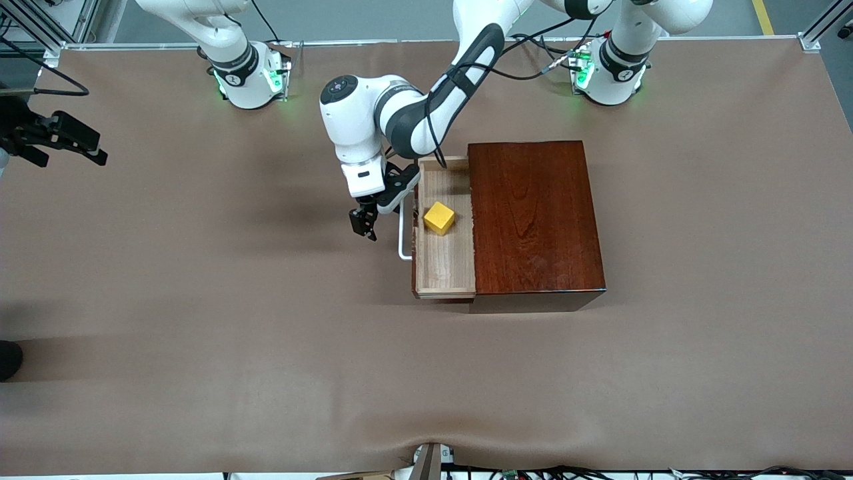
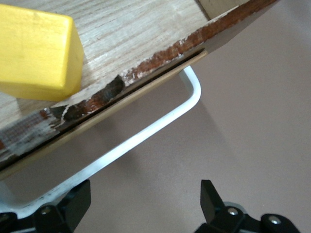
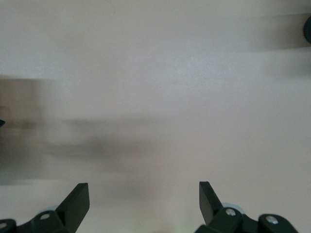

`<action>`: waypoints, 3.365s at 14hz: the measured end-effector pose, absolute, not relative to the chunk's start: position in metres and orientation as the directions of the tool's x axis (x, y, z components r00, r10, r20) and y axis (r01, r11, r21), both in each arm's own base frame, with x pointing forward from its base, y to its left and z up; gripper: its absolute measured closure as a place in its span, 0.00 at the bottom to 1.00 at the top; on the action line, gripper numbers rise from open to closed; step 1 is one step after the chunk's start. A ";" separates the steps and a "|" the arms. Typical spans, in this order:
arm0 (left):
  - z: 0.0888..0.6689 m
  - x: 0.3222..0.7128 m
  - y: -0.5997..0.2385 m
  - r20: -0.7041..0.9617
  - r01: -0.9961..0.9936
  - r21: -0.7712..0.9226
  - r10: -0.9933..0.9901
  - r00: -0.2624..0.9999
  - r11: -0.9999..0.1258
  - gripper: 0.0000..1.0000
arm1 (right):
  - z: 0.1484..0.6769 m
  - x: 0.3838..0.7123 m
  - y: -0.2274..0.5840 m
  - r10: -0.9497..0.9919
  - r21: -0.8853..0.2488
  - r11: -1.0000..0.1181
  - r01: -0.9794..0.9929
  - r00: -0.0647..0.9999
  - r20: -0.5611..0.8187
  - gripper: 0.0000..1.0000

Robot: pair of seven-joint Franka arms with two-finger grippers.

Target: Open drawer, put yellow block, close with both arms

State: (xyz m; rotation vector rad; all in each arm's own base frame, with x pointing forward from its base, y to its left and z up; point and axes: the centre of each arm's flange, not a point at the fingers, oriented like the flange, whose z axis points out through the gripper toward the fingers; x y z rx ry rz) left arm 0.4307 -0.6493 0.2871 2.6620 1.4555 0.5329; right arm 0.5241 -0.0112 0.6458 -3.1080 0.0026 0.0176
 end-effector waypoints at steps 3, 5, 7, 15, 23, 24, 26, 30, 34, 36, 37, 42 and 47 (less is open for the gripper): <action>0.287 0.431 -0.649 0.270 0.809 0.215 0.829 0.489 -0.547 0.00 | 0.646 0.524 -0.011 0.000 -0.033 -0.999 -0.001 1.000 -0.011 0.00; 0.287 0.437 -0.641 0.287 0.824 0.190 0.833 0.473 -0.534 0.00 | 0.646 0.524 -0.010 0.000 -0.033 -0.999 0.000 1.000 -0.011 0.00; 0.291 0.452 -0.628 0.298 0.842 0.177 0.843 0.447 -0.509 0.00 | 0.646 0.524 -0.010 0.000 -0.033 -0.999 0.000 1.000 -0.011 0.00; 0.298 0.472 -0.603 0.325 0.878 0.123 0.855 0.405 -0.463 0.00 | 0.646 0.524 -0.010 0.001 -0.033 -0.999 0.001 1.000 -0.011 0.00; 0.286 0.473 -0.587 0.371 0.901 0.039 0.843 0.389 -0.432 0.00 | 0.646 0.524 -0.009 0.002 -0.033 -0.999 0.002 1.000 -0.011 0.00; 0.286 0.474 -0.584 0.377 0.904 0.030 0.842 0.385 -0.426 0.00 | 0.646 0.524 -0.009 0.003 -0.033 -0.999 0.002 1.000 -0.011 0.00; 0.288 0.480 -0.573 0.394 0.906 -0.009 0.831 0.393 -0.424 0.00 | 0.646 0.524 -0.009 0.003 -0.033 -0.999 0.003 1.000 -0.011 0.00; 0.290 0.487 -0.564 0.394 0.908 -0.031 0.830 0.394 -0.417 0.00 | 0.646 0.524 -0.008 0.004 -0.033 -0.999 0.003 1.000 -0.011 0.00; 0.292 0.488 -0.564 0.390 0.908 -0.029 0.831 0.396 -0.419 0.00 | 0.646 0.524 -0.008 0.004 -0.033 -0.999 0.003 1.000 -0.011 0.00; 0.294 0.489 -0.566 0.379 0.897 -0.018 0.828 0.414 -0.441 0.00 | 0.646 0.524 -0.008 0.004 -0.033 -0.999 0.003 1.000 -0.011 0.00; 0.297 0.490 -0.570 0.367 0.891 -0.002 0.828 0.423 -0.454 0.00 | 0.646 0.524 -0.008 0.004 -0.033 -0.999 0.003 1.000 -0.011 0.00; 0.362 0.499 -0.572 0.299 0.858 0.087 0.835 0.462 -0.506 0.00 | 0.646 0.524 -0.009 0.002 -0.033 -0.999 0.001 1.000 -0.013 0.00; 0.483 0.555 -0.497 0.181 0.813 0.168 0.828 0.530 -0.557 0.00 | 0.645 0.523 -0.010 0.001 -0.034 -0.999 0.001 1.000 -0.019 0.00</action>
